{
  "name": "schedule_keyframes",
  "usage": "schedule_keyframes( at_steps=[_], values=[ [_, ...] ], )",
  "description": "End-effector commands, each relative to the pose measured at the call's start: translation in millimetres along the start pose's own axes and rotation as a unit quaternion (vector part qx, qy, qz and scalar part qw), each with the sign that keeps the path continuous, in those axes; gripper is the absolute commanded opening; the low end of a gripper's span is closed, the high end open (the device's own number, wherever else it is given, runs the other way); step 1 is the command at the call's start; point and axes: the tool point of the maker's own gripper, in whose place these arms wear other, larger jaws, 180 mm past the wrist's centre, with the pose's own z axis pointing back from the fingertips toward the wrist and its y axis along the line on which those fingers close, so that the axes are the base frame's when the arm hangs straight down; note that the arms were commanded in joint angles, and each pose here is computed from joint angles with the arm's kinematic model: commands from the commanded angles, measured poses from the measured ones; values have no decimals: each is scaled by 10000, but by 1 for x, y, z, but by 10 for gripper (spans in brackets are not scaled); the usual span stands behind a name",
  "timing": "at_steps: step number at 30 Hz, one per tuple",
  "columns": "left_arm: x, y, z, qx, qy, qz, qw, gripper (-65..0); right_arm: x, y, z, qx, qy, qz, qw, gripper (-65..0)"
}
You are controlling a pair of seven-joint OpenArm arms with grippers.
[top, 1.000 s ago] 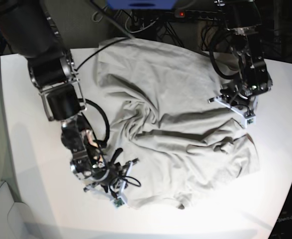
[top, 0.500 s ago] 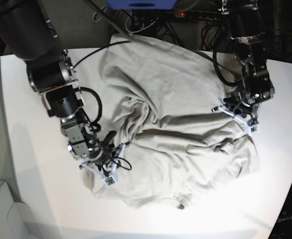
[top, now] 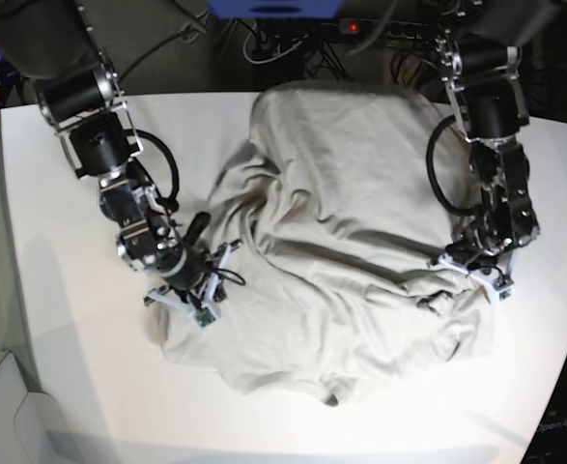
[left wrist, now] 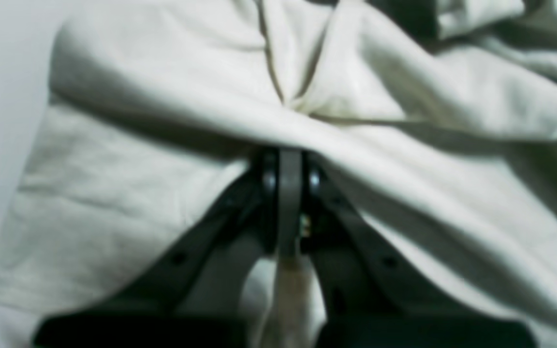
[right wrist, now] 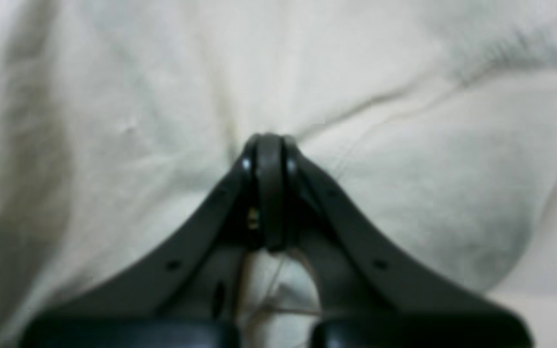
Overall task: Layout the t-shirt on the table in an organized manner, then fold the t-shirt properly
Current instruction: 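Lift and gather the t-shirt fabric toward the center with both grippers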
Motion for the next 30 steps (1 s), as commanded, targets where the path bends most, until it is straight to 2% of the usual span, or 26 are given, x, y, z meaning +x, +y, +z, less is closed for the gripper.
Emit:
schedule_keyframes(
  at_steps=[1,8,14,17,20,24,27,30],
  values=[
    [15,-3,2,-5,-133,72,9999,-647,-40,21,6,253,836,245,9959,-650],
    [45,-19,-8,-152,-550,175,9982,-647,-14,83,34,715,477,801,9931,-650],
    [54,-60,-10,-403,-698,-417,9959,-647,26,144,63,1269,-84,1184,9848,-650],
    [63,-82,0,-585,-902,-539,9927,-647,50,159,75,1497,-355,1395,9782,-650],
    [77,-83,15,-615,-1224,-590,9888,-647,69,152,83,1379,-557,1411,9788,-650],
    [96,-76,45,-591,-1740,-729,9803,-647,94,113,87,938,-824,1199,9849,-650],
    [93,-73,64,-572,-1727,-865,9795,-647,110,88,83,693,-920,1166,9865,-650],
    [72,-72,79,-563,-1432,-980,9832,-647,117,61,73,467,-844,1063,9896,-650]
  ],
)
